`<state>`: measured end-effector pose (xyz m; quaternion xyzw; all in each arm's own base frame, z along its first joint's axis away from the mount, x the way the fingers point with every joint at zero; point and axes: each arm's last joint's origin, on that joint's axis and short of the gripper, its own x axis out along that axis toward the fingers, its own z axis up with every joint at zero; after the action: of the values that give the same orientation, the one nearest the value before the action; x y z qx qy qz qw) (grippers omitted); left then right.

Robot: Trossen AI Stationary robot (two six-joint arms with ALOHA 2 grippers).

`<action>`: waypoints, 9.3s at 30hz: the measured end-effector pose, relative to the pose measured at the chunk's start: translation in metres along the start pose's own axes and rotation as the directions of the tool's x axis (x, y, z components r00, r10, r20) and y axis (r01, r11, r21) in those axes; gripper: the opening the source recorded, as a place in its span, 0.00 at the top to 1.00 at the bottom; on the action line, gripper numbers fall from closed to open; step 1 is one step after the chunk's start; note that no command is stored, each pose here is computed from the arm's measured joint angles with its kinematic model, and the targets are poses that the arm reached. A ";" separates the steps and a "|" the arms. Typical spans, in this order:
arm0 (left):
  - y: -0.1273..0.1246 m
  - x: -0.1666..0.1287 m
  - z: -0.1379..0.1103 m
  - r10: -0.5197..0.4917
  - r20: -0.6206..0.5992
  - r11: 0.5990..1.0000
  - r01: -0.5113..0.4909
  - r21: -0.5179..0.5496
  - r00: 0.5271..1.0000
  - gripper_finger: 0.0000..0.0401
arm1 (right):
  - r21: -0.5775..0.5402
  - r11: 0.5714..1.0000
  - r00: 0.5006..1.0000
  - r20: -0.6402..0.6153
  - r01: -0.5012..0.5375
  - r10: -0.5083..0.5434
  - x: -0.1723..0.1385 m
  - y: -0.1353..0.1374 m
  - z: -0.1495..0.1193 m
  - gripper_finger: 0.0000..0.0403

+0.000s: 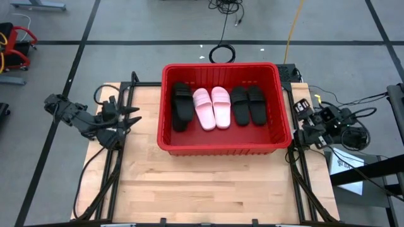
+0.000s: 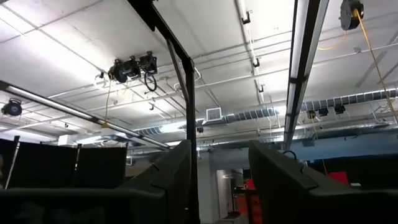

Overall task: Pick and place slides into bin
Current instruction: Return to home position

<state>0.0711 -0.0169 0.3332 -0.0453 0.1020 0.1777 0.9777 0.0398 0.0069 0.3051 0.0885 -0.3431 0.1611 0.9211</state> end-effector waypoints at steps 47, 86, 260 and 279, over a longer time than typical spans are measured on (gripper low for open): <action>-0.002 0.025 -0.110 -0.221 0.337 0.971 0.239 -0.013 0.915 0.54 | -0.001 0.991 0.977 0.167 -0.136 0.134 -0.028 -0.007 -0.055 0.63; 0.016 0.050 -0.120 -0.299 0.367 0.953 0.297 0.061 0.881 0.54 | 0.010 0.999 0.991 0.133 -0.037 0.036 -0.027 -0.011 -0.060 0.63; 0.017 0.067 -0.152 -0.297 0.228 0.955 0.286 0.081 0.927 0.54 | -0.002 0.993 0.969 -0.220 0.114 -0.112 -0.029 -0.022 -0.096 0.63; 0.017 0.067 -0.152 -0.297 0.229 0.955 0.286 0.081 0.927 0.54 | -0.002 0.993 0.969 -0.221 0.114 -0.112 -0.029 -0.022 -0.096 0.63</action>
<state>0.0981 0.0027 0.1702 -0.0158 -0.0200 0.0325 0.9991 0.0850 0.0055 0.2128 0.0945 -0.2323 0.1191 0.9607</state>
